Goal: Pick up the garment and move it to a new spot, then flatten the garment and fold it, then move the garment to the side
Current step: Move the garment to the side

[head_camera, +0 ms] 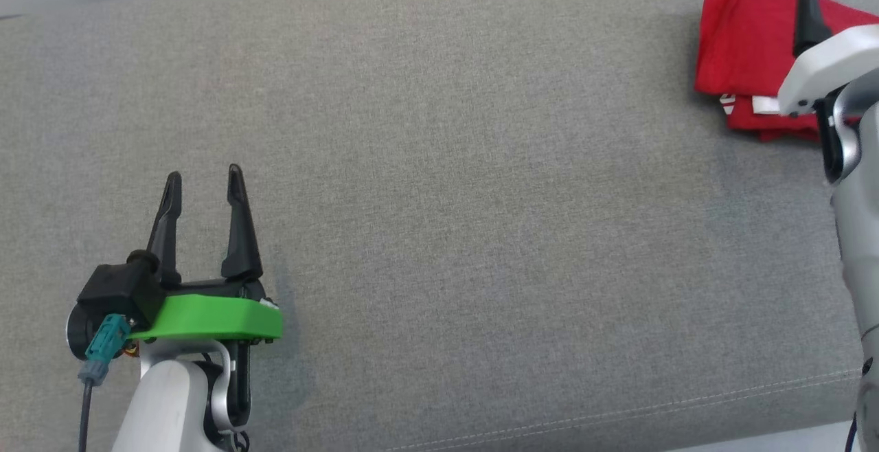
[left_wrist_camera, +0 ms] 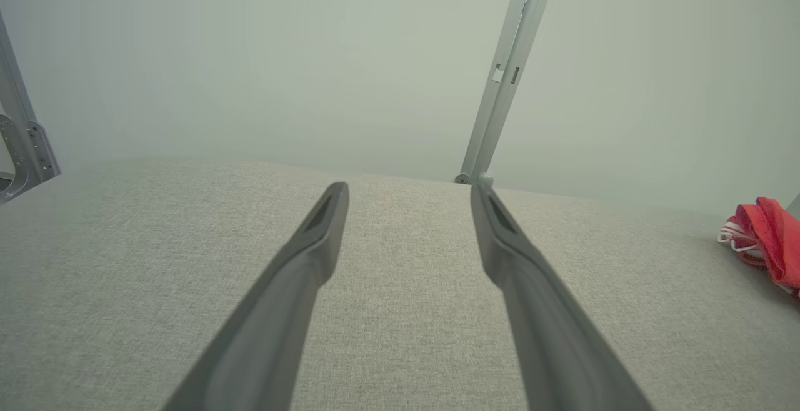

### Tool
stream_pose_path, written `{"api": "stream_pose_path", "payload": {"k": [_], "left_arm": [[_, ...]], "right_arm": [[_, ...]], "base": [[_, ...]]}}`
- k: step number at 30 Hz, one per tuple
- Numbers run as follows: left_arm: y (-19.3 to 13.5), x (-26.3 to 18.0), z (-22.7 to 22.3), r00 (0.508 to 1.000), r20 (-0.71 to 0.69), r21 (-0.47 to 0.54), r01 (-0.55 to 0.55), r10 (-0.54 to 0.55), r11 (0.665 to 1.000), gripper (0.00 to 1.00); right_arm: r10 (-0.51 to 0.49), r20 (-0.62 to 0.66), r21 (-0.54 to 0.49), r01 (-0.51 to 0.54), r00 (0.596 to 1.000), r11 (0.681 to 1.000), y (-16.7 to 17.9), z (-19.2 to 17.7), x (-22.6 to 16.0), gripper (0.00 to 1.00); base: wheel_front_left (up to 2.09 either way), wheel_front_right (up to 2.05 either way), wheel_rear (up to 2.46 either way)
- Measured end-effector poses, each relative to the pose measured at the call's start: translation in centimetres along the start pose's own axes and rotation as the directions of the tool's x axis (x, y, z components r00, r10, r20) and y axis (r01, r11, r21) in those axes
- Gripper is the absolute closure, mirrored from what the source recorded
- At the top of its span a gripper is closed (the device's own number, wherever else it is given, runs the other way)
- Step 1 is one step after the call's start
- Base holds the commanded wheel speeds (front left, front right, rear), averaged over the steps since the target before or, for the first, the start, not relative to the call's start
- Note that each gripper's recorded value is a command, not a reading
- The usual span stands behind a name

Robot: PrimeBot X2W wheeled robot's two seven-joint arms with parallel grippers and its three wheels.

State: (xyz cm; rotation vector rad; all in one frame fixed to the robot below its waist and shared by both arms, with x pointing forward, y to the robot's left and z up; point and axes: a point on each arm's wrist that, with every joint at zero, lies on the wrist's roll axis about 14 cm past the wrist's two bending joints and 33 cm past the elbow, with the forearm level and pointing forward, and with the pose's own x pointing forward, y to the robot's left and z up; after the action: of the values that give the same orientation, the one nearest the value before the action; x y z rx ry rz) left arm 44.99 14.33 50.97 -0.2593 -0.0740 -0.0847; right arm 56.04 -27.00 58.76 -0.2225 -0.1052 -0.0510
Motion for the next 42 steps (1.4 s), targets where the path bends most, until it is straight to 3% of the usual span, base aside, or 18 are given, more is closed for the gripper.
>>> {"api": "stream_pose_path", "payload": {"k": [5,12,21,28,42], "left_arm": [[1.1,-1.4,1.4,0.998,0.032,0.008,-0.062,0.061,0.998,0.00],[1.2,-3.9,2.1,0.998,0.038,0.066,-0.056,0.054,0.996,0.00],[3.2,-7.3,1.9,0.990,0.025,0.079,-0.139,0.137,0.987,0.00],[3.6,-8.7,1.4,0.988,0.010,0.077,-0.154,0.154,0.985,0.00],[1.5,-8.9,0.2,0.996,-0.023,0.060,-0.083,0.085,0.995,0.00]], "right_arm": [[0.019,0.039,0.099,-0.023,0.999,0.995,1.5,0.7,-3.4,0.00],[0.025,0.110,0.167,-0.043,0.994,0.985,3.3,1.6,-8.6,0.00],[0.041,0.155,0.252,-0.080,0.987,0.964,6.9,2.0,-14.5,0.00],[0.070,0.159,0.312,-0.117,0.985,0.943,8.4,1.9,-17.3,0.00],[0.134,0.118,0.354,-0.168,0.984,0.920,10.6,0.9,-19.4,0.00]], "base": [[0.00,0.00,0.00],[0.00,0.00,0.00],[0.00,0.00,0.00],[0.00,0.00,0.00],[0.00,0.00,0.00]]}}
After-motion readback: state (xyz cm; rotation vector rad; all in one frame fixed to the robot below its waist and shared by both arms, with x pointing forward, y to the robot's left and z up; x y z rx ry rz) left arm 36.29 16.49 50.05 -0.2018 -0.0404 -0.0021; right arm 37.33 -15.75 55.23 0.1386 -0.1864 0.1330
